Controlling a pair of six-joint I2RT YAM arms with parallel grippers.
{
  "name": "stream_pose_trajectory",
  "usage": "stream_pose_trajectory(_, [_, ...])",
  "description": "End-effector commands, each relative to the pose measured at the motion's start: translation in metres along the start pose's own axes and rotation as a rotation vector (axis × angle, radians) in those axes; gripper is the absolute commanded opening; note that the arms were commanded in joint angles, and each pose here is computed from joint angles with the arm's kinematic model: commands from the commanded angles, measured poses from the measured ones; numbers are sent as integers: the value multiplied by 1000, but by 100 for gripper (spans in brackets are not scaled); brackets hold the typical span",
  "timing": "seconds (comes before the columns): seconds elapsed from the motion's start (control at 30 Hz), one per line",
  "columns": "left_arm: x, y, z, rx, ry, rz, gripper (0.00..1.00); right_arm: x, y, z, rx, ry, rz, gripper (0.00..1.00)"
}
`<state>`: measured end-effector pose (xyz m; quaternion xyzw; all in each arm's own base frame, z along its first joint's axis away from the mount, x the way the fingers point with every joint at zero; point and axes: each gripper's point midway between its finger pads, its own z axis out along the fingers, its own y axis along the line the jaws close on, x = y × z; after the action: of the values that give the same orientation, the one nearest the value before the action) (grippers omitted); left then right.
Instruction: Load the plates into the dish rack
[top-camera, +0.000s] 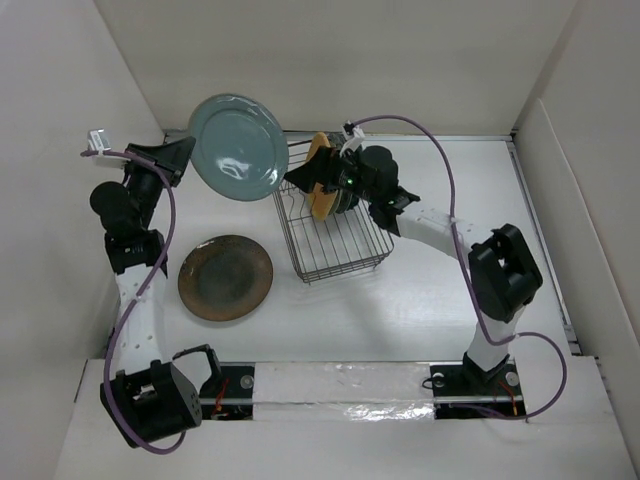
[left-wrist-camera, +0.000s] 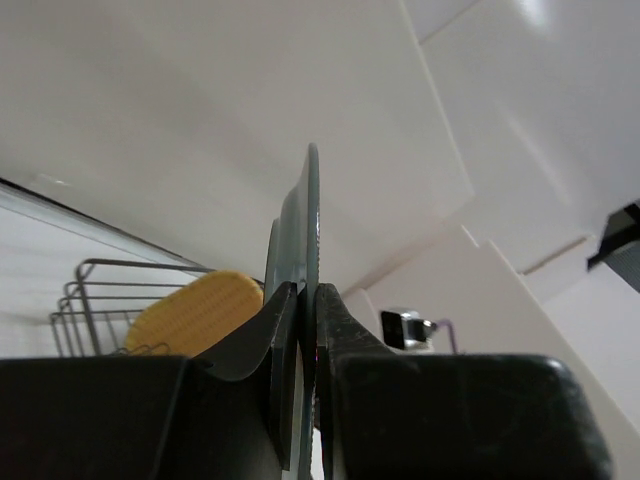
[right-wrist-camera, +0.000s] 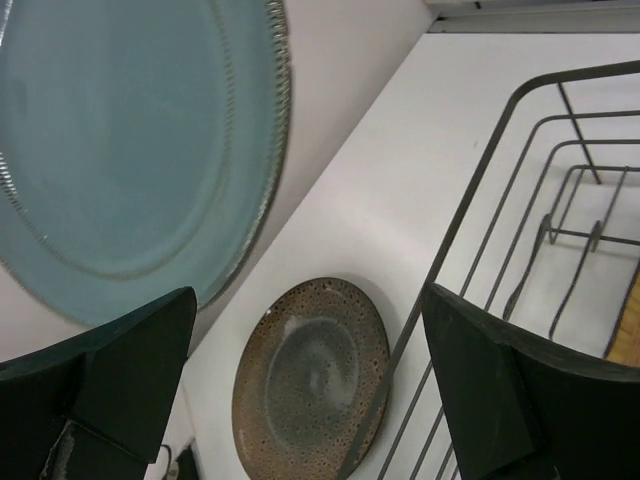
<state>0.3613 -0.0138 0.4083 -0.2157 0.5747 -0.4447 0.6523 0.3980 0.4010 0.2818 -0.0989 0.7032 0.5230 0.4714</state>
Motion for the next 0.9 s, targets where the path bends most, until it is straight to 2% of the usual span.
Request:
stream_pose_trajectory(0.0, [-21, -106, -21, 319, -59, 41, 0, -15, 42, 6, -201, -34, -7, 100])
stream_pose_trajectory(0.13, [-5, -110, -31, 346, -18, 25, 0, -13, 60, 1, -327, -48, -5, 99])
stream_pose_trajectory(0.27, [12, -89, -35, 327, 17, -9, 0, -6, 75, -3, -424, -38, -15, 98])
stream_pose_trajectory(0.37, [22, -79, -38, 324, 41, -44, 0, -10, 82, -3, -475, -63, 0, 89])
stream_pose_trajectory(0.43, [26, -77, -40, 321, 50, -44, 0, -5, 87, -4, -505, -67, 5, 72])
stream_pose_trajectory(0.47, [28, -73, -40, 312, 53, -45, 0, -5, 88, -5, -513, -68, 12, 61])
stream_pose_trajectory(0.5, [32, -73, -40, 314, 64, -45, 0, -6, 91, -8, -520, -74, 11, 41])
stream_pose_trajectory(0.57, [37, -63, -41, 287, 67, -39, 0, -5, 89, -12, -511, -77, 17, 19])
stream_pose_trajectory(0.6, [38, -60, -42, 281, 65, -38, 0, -10, 96, -18, -519, -86, 9, 3])
stream_pose_trajectory(0.73, [48, -41, -47, 211, 79, -3, 0, -18, 100, -34, -451, -92, -28, 0])
stream_pose_trajectory(0.77, [53, -29, -47, 163, 96, 14, 5, -25, 95, -35, -400, -126, -68, 0])
stream_pose_trajectory(0.8, [55, -26, -48, 145, 102, 30, 16, -32, 93, -36, -351, -139, -83, 0])
stream_pose_trajectory(0.83, [55, -24, -51, 126, 97, 47, 29, -36, 90, -41, -279, -119, -84, 0])
stream_pose_trajectory(0.87, [60, -13, -52, 81, 116, 61, 47, -52, 85, -42, -209, -170, -133, 0])
